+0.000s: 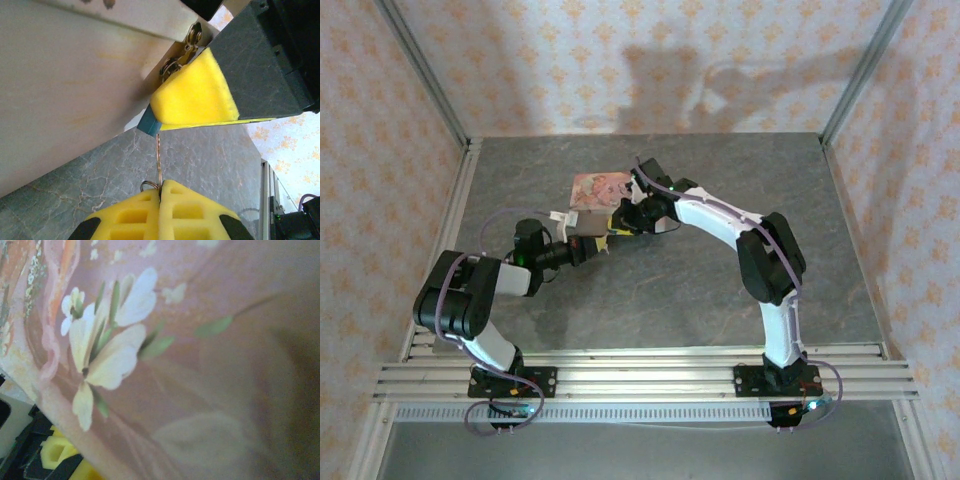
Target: Unlock a padlock with a key
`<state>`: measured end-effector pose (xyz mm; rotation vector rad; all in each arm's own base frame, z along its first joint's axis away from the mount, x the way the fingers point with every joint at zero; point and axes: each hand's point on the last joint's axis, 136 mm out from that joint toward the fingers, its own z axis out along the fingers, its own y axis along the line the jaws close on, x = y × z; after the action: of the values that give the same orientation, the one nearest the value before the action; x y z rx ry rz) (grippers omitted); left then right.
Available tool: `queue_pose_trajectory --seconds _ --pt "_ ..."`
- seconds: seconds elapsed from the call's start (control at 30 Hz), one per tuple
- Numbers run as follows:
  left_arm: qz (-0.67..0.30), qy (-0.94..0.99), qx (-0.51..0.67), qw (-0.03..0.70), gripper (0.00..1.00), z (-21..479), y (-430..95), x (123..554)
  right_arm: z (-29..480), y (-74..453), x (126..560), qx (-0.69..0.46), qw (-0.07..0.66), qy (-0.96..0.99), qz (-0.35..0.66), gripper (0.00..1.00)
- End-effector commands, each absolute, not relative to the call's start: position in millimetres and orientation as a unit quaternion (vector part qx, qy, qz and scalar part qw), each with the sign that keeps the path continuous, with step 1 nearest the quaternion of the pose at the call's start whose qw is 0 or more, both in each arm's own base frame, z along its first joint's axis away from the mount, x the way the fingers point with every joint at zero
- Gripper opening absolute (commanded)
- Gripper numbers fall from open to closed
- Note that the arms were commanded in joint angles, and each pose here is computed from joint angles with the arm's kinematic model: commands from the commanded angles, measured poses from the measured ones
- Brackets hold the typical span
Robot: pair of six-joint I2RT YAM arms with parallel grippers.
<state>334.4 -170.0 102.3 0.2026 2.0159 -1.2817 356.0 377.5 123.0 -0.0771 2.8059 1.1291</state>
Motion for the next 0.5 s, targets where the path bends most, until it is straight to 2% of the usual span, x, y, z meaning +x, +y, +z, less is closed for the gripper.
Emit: queue_pose_trajectory --seconds 0.0,0.47 --pt "-0.504 0.769 0.104 0.378 0.00 111.3 -172.1 337.5 160.3 382.0 356.5 -0.035 0.073 0.904 0.419 0.00" --pt "-0.509 0.763 0.117 0.382 0.00 114.9 -174.2 339.1 169.6 383.3 353.6 -0.032 0.058 0.894 0.443 0.00"
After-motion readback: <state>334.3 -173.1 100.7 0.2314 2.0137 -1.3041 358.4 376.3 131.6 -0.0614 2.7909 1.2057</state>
